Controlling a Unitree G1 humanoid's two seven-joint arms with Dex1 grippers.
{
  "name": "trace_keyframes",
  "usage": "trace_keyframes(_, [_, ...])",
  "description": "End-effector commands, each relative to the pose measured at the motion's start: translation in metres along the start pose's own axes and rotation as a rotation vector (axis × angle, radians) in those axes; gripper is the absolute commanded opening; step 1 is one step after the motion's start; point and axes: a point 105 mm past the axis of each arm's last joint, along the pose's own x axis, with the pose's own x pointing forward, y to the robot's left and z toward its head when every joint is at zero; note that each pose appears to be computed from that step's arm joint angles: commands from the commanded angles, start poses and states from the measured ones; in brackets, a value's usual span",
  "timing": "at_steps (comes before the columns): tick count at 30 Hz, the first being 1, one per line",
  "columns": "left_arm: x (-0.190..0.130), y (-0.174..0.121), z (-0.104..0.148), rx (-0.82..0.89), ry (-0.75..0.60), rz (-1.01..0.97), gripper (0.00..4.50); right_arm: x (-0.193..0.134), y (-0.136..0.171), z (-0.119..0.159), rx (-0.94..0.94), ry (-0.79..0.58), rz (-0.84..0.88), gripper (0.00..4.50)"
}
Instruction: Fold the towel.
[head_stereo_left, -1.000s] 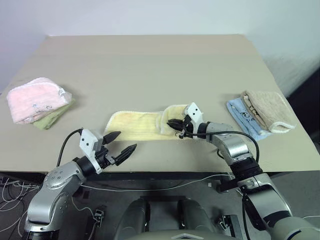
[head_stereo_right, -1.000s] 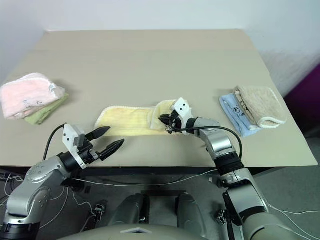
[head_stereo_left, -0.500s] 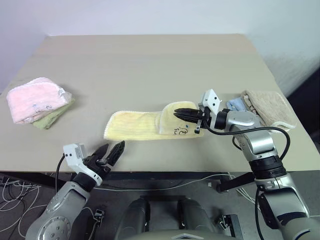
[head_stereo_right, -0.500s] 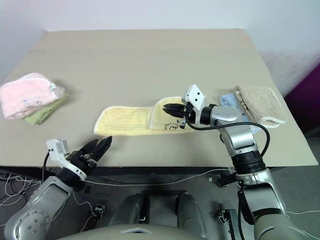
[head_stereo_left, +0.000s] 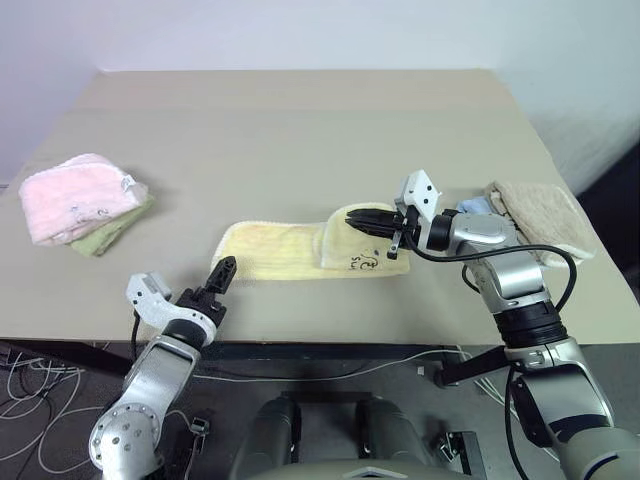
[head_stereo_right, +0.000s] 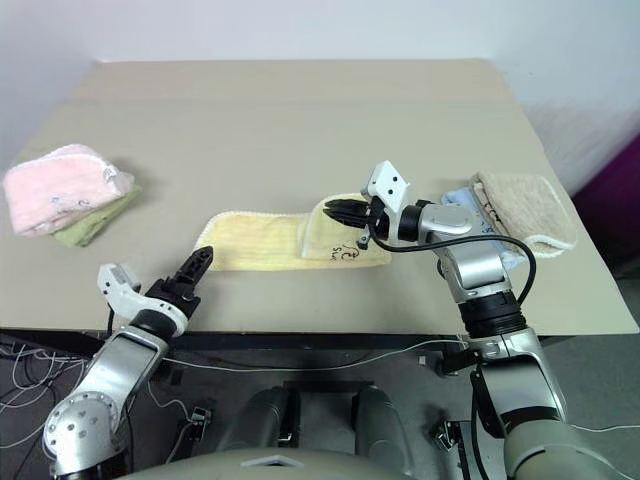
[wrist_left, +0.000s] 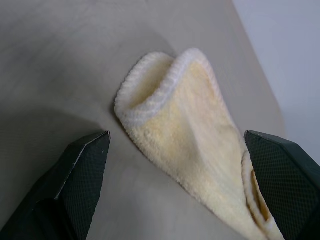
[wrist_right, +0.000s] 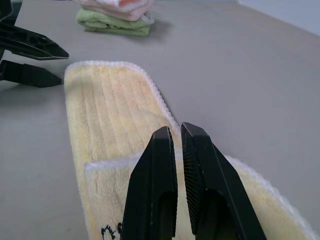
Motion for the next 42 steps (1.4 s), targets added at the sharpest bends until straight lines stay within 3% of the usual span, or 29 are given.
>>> trace_keyframes(1, [0.012,0.005,-0.01,-0.037,0.057,0.031,4.5,-0.005,-0.005,0.014,-0.045,-0.04,-0.03,0.37])
trace_keyframes(8, [0.026,0.0,-0.017,-0.017,0.12,0.01,4.5,-0.012,-0.001,0.014,-0.052,-0.033,-0.042,0.37])
trace_keyframes(11, [0.028,-0.002,-0.013,-0.037,0.108,-0.003,3.68,-0.016,-0.001,0.013,-0.053,-0.028,-0.057,0.32])
trace_keyframes(21, [0.03,0.002,-0.003,-0.078,0.071,-0.004,0.18,-0.021,-0.001,0.009,-0.048,-0.018,-0.091,0.32])
trace_keyframes(22, [0.03,0.003,0.0,-0.082,0.062,-0.005,0.05,-0.021,-0.001,0.009,-0.047,-0.018,-0.094,0.32])
trace_keyframes(28, [0.03,0.007,0.013,-0.064,0.029,0.003,0.05,-0.022,-0.003,0.008,-0.05,-0.016,-0.11,0.32])
trace_keyframes(38, [0.011,0.017,0.095,0.042,-0.174,-0.019,0.05,-0.027,-0.005,0.007,-0.055,-0.015,-0.144,0.32])
trace_keyframes(42, [0.006,0.008,0.111,0.117,-0.198,-0.071,0.05,-0.03,-0.006,0.007,-0.055,-0.012,-0.155,0.32])
